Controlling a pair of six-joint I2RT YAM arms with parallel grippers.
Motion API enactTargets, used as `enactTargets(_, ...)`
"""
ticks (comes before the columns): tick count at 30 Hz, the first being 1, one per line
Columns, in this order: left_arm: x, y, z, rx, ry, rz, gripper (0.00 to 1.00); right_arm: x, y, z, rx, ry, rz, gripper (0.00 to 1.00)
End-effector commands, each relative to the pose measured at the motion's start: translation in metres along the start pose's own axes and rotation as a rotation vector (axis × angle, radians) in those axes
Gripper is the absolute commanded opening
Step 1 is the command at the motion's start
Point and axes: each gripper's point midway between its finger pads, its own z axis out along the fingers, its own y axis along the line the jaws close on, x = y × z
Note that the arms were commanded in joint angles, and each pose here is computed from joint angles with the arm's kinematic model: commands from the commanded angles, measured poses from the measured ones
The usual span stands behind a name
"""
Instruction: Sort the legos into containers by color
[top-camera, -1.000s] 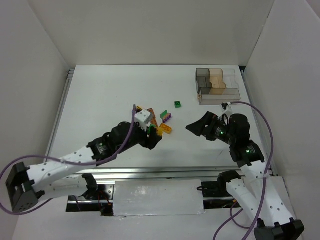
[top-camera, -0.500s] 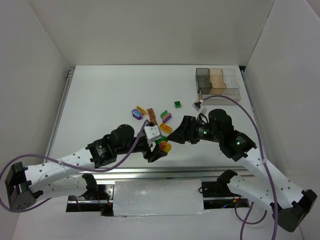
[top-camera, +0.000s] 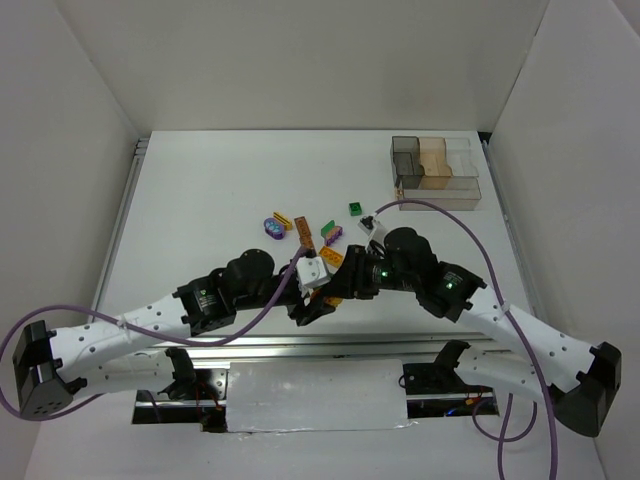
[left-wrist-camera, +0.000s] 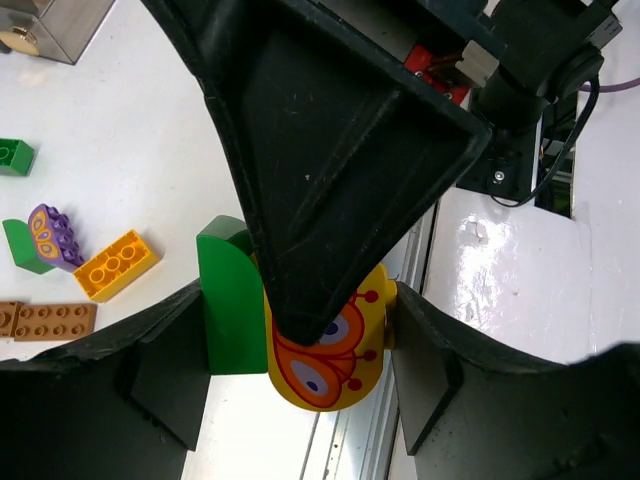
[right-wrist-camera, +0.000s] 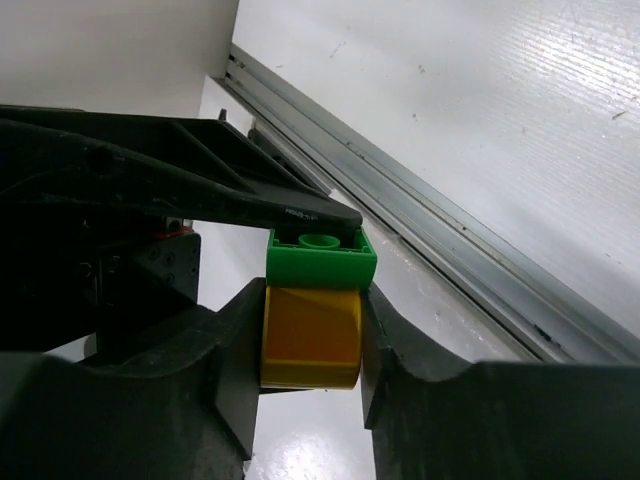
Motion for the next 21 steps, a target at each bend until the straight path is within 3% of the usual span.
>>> enactTargets(1, -0.035, -0.006, -0.002, 0.030, -0.098, 0.019, 0.23, -0.013, 0.012, -0.001, -0.058, -0.084, -0.071, 0.00)
enactTargets(2, -0.036, -0.006, -0.002, 0.027, -0.105, 0.012, 0.49, -0.013, 0.011, -0.001, -0.062, -0.092, -0.079, 0.00)
enactTargets(3, -0.035, -0.005, -0.003, 0.018, -0.107, 0.001, 0.68, -0.014, 0.012, -0.002, -0.066, -0.102, -0.089, 0.00)
enactTargets(4, -0.035, -0.003, -0.003, 0.005, -0.111, -0.008, 0.78, -0.018, 0.015, -0.003, -0.082, -0.122, -0.103, 0.00)
enactTargets(5, -0.034, -0.001, -0.004, -0.011, -0.112, -0.024, 0.97, -0.018, 0.015, -0.005, -0.095, -0.133, -0.133, 0.00)
enactTargets(11, -0.044, 0.002, -0.017, -0.059, -0.145, -0.139, 1.00, -0.031, -0.004, -0.003, -0.065, -0.238, -0.312, 0.00)
enactTargets(15, -0.074, 0.002, -0.049, -0.093, -0.253, -0.234, 1.00, -0.048, -0.011, -0.005, -0.122, -0.330, -0.384, 0.00)
enactTargets(17, -0.084, -0.002, -0.060, -0.088, -0.246, -0.272, 0.99, -0.048, -0.012, -0.009, -0.164, -0.332, -0.426, 0.00)
enactTargets(21, -0.089, -0.013, -0.062, -0.032, -0.143, -0.326, 0.99, -0.016, 0.018, -0.027, -0.423, -0.185, -0.635, 0.00)
